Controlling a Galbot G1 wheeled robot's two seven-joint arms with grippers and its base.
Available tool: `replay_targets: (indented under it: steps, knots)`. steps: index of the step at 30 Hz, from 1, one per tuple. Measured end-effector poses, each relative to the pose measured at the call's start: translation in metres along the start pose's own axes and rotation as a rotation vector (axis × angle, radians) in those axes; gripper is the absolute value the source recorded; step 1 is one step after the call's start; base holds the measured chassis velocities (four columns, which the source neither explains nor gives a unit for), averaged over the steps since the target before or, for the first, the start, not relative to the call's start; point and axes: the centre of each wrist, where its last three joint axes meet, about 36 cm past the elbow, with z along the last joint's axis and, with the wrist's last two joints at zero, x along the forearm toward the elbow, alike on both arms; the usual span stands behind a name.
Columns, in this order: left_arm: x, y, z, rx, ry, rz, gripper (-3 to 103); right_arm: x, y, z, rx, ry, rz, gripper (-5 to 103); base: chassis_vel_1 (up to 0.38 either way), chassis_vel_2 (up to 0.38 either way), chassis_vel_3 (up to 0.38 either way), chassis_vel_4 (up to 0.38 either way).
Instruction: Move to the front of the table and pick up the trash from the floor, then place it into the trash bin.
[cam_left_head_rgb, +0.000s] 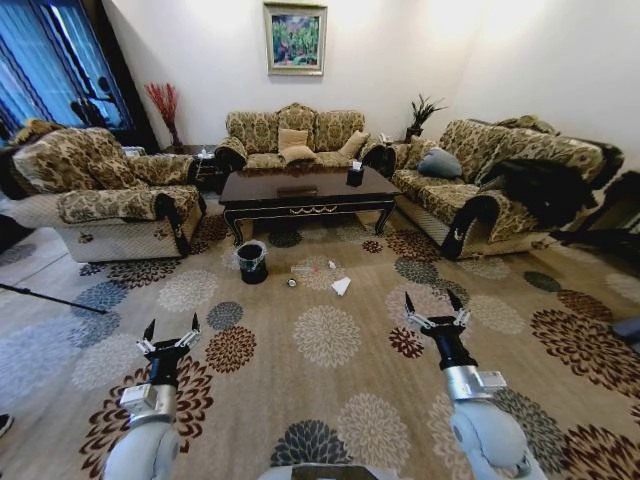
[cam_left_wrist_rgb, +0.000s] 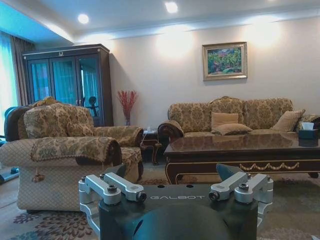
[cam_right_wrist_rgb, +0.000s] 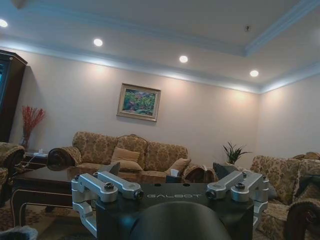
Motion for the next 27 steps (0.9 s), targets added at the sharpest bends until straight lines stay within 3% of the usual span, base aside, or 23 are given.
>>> replay_targets:
  steps: [27]
  knots:
    - [0.011,-0.004,0.003,-0.024,0.013,0.011,100,0.003,-0.01,0.019,0.006,-0.055,0.04,100,0.0,0.0,0.0,0.0]
